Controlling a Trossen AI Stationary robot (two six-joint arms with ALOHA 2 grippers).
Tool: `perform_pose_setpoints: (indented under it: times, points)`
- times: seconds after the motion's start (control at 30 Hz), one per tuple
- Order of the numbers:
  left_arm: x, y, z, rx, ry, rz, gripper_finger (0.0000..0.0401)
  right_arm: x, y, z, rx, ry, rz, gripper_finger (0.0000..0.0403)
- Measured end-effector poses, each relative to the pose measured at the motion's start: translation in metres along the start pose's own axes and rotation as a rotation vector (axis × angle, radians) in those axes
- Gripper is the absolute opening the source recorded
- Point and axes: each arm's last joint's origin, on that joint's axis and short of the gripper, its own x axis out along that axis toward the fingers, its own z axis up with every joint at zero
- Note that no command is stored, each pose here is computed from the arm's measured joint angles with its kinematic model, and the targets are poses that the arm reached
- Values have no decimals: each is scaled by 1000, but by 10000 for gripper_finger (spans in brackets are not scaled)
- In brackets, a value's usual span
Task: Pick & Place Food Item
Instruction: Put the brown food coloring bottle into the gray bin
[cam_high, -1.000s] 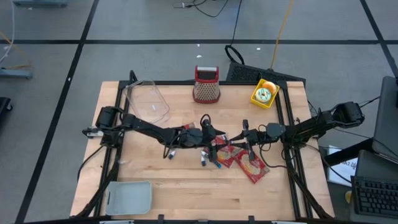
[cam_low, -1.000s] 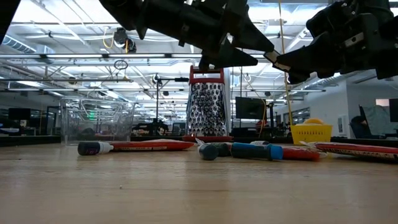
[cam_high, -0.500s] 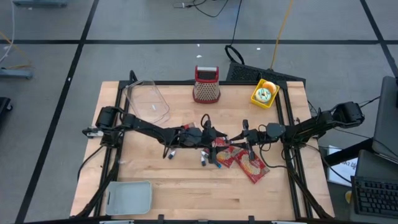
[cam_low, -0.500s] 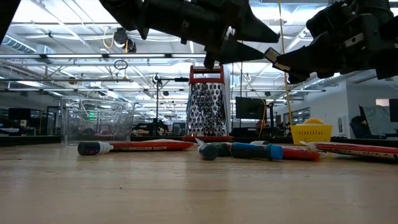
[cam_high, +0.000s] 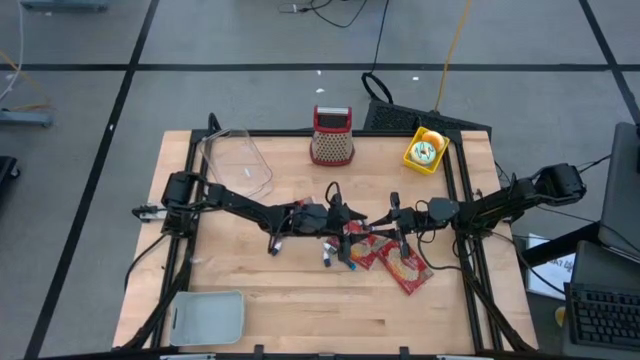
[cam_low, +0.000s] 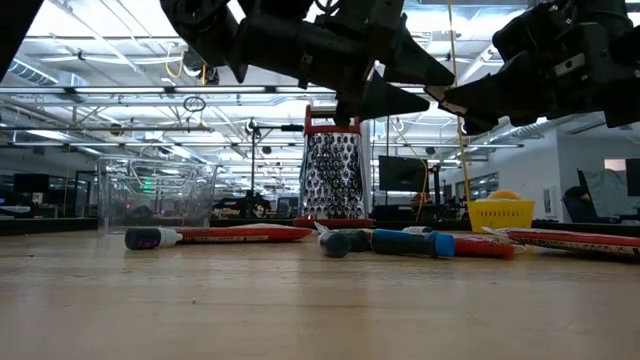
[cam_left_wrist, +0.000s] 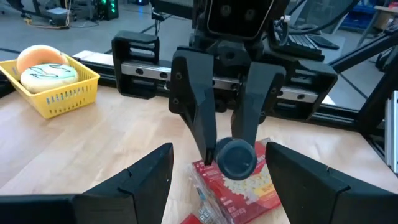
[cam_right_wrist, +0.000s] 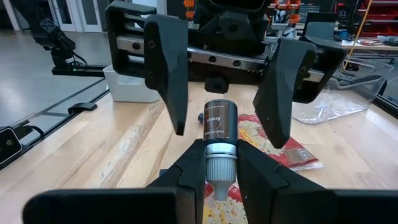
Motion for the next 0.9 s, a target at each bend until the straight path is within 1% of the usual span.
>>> perform_pose_setpoints:
  times: [0.3,0.4,0.5,0.77,0.9]
  points:
    - [0,0,0,2,0,0,257,0,0,-1,1,8,0,59]
    - [0,0,0,10,0,0,247,0,0,-1,0,8,0,59]
    - [0,0,0,17,0,0,220,0,0,-1,0,8,0,59]
    - [0,0,0,20,0,0,128,0,0,-1,0,9,-2,59]
    - [0,0,0,21,-1,-2,93,0,0,-1,1,10,-5,59]
